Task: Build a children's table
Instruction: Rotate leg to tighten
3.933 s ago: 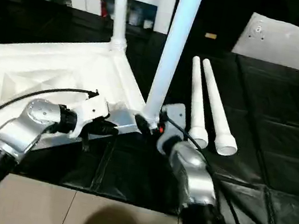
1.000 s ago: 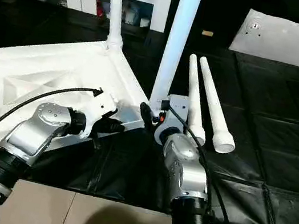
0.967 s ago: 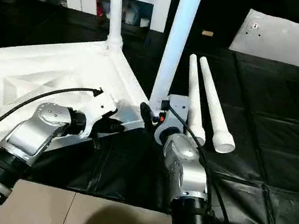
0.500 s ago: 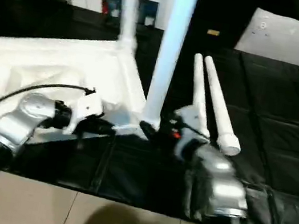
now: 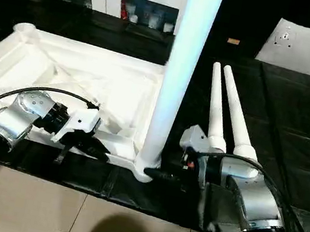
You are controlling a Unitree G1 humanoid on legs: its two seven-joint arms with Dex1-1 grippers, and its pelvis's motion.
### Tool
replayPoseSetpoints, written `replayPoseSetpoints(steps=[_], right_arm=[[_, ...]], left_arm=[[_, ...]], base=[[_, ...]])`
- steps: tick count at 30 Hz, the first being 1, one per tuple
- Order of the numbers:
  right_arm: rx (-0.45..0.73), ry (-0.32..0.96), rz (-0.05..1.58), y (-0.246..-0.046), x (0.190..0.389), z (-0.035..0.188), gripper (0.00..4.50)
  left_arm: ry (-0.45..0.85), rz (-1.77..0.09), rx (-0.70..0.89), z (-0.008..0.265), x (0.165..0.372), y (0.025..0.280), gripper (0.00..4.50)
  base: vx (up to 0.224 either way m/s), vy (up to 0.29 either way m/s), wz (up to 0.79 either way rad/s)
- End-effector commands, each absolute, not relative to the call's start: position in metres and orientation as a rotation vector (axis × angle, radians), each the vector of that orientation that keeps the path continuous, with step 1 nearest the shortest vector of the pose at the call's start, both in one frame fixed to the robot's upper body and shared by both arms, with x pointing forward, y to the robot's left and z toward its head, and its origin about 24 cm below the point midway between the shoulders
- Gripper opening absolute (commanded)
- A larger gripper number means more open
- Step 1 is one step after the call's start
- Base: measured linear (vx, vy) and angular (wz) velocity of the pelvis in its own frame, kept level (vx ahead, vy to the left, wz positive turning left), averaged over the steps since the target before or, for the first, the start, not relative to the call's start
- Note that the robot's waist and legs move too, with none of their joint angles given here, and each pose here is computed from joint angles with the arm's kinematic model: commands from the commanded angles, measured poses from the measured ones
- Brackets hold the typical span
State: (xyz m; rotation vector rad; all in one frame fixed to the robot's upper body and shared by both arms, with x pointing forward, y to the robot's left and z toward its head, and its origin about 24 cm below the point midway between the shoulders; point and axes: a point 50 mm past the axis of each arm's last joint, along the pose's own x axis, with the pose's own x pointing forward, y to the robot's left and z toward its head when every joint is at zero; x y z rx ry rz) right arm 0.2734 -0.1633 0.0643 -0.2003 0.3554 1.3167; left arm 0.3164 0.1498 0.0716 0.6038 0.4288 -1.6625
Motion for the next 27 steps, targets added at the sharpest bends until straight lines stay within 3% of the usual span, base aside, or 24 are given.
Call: replayPoseSetpoints(steps=[1,12,18,22,27], right_arm=[[-0.230,0.354,1.338,-0.164,0.276,0.068,3.81],[-0.249,0.342,1.391,-0.154,0.278,0.065,2.82],[-0.236,0.334,1.399,-0.151,0.278,0.064,2.73],[-0.138,0.307,1.361,-0.142,0.276,0.063,2.72],[-0.028,0.273,1.148,-0.126,0.279,0.054,2.72]], left_arm=[[0.397,-1.748,0.667,0.079,0.317,0.140,0.00],[0.396,-1.791,0.694,0.077,0.319,0.136,0.00],[0.395,-1.786,0.697,0.076,0.320,0.136,0.00],[0.368,-1.673,0.620,0.077,0.325,0.138,0.00],[0.324,-1.489,0.508,0.076,0.328,0.134,0.00]], base=[[0.000,0.000,0.00],[0.000,0.000,0.00],[0.000,0.000,0.00],[0.000,0.000,0.00],[0.000,0.000,0.00]])
